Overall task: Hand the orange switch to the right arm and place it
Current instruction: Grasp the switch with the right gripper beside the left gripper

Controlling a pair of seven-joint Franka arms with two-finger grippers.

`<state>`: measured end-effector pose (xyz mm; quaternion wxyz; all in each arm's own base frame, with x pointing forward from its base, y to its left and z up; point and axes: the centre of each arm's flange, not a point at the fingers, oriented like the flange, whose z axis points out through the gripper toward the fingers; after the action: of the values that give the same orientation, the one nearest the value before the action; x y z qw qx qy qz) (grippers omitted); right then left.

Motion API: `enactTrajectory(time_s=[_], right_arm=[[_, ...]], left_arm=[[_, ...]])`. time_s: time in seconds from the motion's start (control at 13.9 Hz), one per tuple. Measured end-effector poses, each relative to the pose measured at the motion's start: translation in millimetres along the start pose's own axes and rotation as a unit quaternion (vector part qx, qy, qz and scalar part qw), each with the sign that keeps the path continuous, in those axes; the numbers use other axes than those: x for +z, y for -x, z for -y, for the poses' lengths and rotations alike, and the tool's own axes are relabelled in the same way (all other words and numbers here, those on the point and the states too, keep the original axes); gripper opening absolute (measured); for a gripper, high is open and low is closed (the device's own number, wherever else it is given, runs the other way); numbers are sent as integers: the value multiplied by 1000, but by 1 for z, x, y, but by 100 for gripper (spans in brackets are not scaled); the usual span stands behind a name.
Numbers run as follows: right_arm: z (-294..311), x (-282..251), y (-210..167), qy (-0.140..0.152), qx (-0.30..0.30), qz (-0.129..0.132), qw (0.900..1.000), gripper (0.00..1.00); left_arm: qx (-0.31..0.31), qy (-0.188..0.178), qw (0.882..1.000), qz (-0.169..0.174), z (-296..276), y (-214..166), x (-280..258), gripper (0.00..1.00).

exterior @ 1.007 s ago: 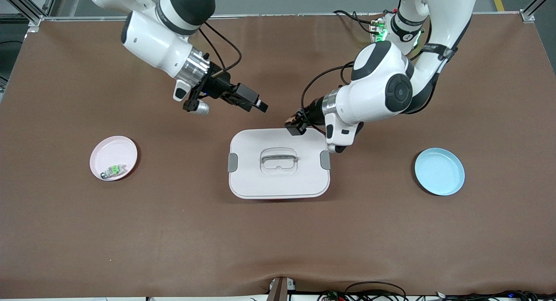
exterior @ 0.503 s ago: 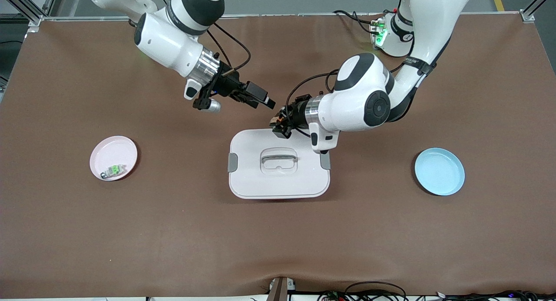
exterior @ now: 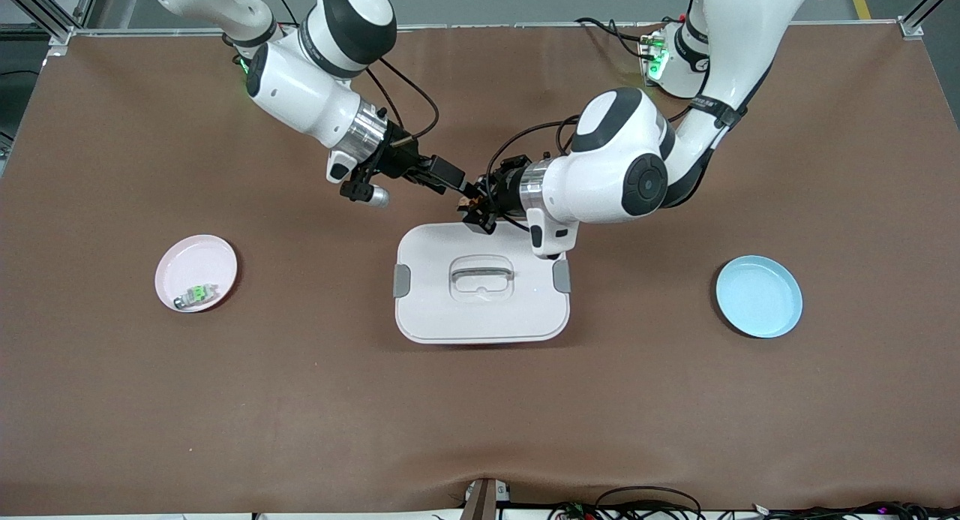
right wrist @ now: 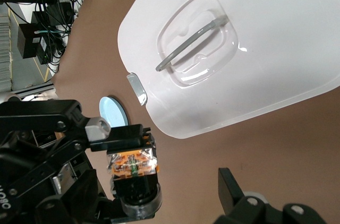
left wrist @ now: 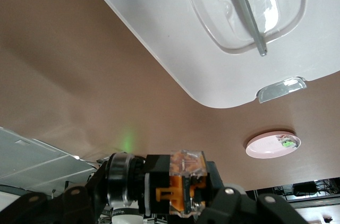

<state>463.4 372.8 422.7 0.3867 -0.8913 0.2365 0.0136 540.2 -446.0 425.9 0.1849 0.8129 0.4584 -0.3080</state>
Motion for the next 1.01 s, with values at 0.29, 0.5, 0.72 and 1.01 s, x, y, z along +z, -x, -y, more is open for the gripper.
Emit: enactTrajectory(time_s=[0.29, 0.5, 0.72, 1.01], right_arm=[[2, 5, 9, 0, -5, 1, 1000, 100], [2, 10, 14, 2, -8, 2, 1000, 100], [1, 11, 13, 2, -8, 1, 1000, 100], [1, 11, 13, 2, -8, 0, 1000, 85]], left_arm=[[-8, -4, 1000, 3, 2, 9, 4, 72], [-13, -7, 1000, 3, 2, 13, 8, 72], [-9, -4, 1000, 4, 1, 21, 7, 72], [-10, -3, 1000, 4, 1, 23, 6, 72]])
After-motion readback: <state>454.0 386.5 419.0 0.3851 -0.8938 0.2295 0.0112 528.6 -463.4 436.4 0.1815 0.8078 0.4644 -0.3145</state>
